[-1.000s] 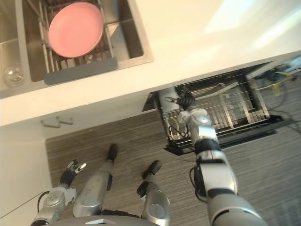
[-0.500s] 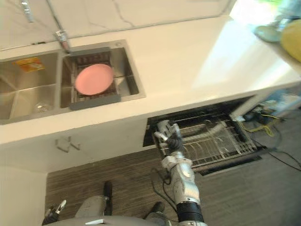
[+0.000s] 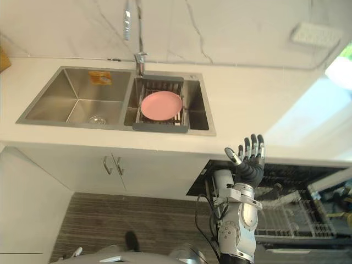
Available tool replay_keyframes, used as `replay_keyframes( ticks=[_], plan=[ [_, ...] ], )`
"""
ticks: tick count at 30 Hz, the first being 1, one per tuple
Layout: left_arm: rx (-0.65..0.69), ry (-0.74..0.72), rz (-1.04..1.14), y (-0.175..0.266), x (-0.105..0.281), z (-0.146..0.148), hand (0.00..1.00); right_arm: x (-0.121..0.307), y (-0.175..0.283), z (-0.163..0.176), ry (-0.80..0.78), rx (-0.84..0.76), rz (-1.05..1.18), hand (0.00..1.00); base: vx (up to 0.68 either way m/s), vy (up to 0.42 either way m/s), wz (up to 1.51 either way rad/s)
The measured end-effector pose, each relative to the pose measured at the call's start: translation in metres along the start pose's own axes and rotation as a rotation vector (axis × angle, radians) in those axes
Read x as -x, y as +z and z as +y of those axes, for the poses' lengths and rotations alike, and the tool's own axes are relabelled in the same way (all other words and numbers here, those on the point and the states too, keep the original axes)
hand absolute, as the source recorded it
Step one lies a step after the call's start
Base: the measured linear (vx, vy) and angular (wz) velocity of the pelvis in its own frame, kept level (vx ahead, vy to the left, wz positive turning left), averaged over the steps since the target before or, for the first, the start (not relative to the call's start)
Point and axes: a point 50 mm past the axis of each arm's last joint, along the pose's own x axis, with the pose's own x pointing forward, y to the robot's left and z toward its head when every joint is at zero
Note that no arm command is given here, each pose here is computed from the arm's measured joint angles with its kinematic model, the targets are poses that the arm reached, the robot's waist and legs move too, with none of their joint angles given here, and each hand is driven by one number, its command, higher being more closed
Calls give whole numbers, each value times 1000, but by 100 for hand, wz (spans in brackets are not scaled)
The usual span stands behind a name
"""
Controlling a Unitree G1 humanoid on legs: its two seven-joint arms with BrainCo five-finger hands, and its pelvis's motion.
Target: Walk over to the sink, pick up the cup, carry it to the dishwasher, place the cup inside the dishwasher, then close the dishwasher door
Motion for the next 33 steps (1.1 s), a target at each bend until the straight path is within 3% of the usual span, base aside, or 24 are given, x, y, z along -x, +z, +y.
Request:
replay_keyframes(
  ticks=[5, 15, 28, 33],
  plan=[
    [-41, -34, 42, 0, -4, -1, 0, -1, 18, -3, -8, -14, -80, 0, 61, -73, 70],
    [-34, -76, 91, -14, 3, -7, 0, 2, 16, -7, -43, -33, -46, 0, 46, -41, -22],
    [104, -47, 83, -14, 5, -19, 0, 12, 46, 7, -123, -78, -181, 0, 26, 5, -19],
    [106, -49, 52, -13, 7, -21, 0, 11, 45, 24, -62, -124, -176, 0, 13, 106, -54]
  ],
)
